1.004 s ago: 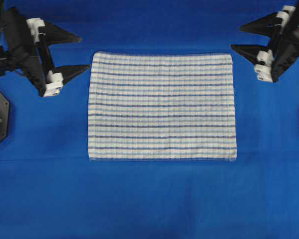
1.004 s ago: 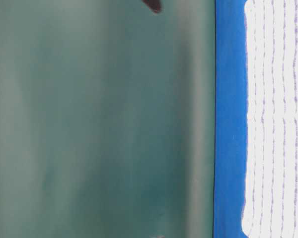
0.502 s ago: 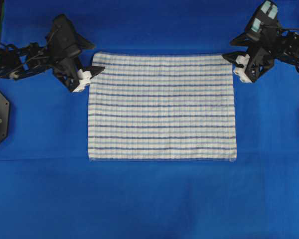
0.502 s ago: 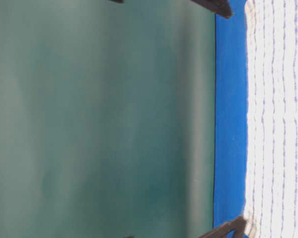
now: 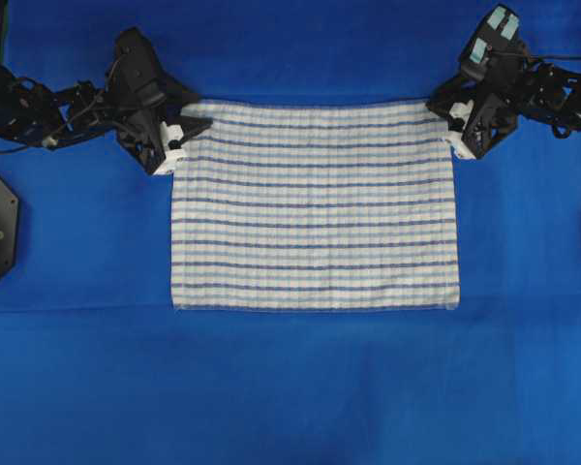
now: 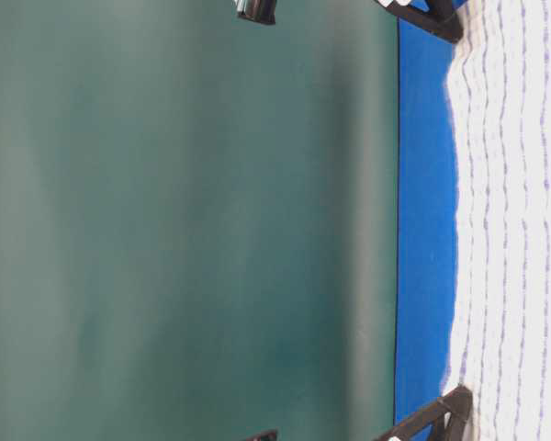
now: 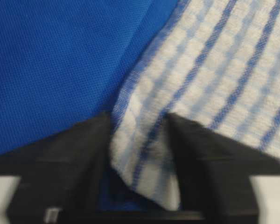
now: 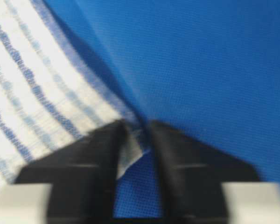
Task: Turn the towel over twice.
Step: 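Pinch the far left and right towel corners with both grippers, then lift the far edge and pull it toward the near side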
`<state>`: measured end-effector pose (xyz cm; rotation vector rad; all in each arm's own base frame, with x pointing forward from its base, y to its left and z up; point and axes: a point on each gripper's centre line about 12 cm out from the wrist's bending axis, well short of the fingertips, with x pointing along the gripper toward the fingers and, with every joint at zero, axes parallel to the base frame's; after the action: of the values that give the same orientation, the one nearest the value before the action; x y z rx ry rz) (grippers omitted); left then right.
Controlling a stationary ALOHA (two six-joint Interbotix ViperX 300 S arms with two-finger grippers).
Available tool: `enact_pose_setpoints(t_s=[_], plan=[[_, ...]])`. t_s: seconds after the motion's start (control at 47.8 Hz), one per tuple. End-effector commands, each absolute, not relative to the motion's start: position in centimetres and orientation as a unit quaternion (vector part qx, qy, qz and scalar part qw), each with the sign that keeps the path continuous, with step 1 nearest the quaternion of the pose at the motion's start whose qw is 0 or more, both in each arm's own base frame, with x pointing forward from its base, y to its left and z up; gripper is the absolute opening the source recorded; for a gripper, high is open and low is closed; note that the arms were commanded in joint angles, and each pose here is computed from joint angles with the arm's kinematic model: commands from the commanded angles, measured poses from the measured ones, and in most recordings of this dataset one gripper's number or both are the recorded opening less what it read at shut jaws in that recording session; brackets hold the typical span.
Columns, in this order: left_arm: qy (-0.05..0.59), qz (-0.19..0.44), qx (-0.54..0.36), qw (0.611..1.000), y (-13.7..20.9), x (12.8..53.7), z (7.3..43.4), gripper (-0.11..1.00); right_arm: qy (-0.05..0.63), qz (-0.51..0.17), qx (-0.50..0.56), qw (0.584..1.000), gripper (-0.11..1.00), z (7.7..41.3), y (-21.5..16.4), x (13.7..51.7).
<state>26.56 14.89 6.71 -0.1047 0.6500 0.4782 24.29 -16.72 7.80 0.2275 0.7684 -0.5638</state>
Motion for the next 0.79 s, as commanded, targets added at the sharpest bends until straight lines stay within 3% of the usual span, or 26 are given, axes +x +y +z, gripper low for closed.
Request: enact_pose_setpoints(t_s=[0.0,0.042,0.125,0.397,0.774], plan=[[0.318,0.235,-0.053,0.917,15.1,26.7,6.9,0.25,0.364,-0.274,0.108,0.884,0.17,8.1,-17.0,24.4],[0.322,0.234,-0.054,0.916,15.0,26.6,6.8,0.16,0.363,-0.274,0.109,0.884,0.07,8.2,-17.0,24.4],[0.328,0.234,-0.056,0.914,15.1,26.5,6.8,0.03,0.362,-0.274,0.107,0.885,0.06,8.3,-16.9,24.3],[0.299,0.243,-0.047,0.922,16.0,27.3,8.7,0.03,0.335,-0.278,0.1,0.895,0.06,10.7,-17.0,24.4],[0.199,0.306,-0.03,0.931,20.1,26.8,17.1,0.03,0.286,-0.318,0.077,0.901,0.06,16.6,-20.0,23.9]])
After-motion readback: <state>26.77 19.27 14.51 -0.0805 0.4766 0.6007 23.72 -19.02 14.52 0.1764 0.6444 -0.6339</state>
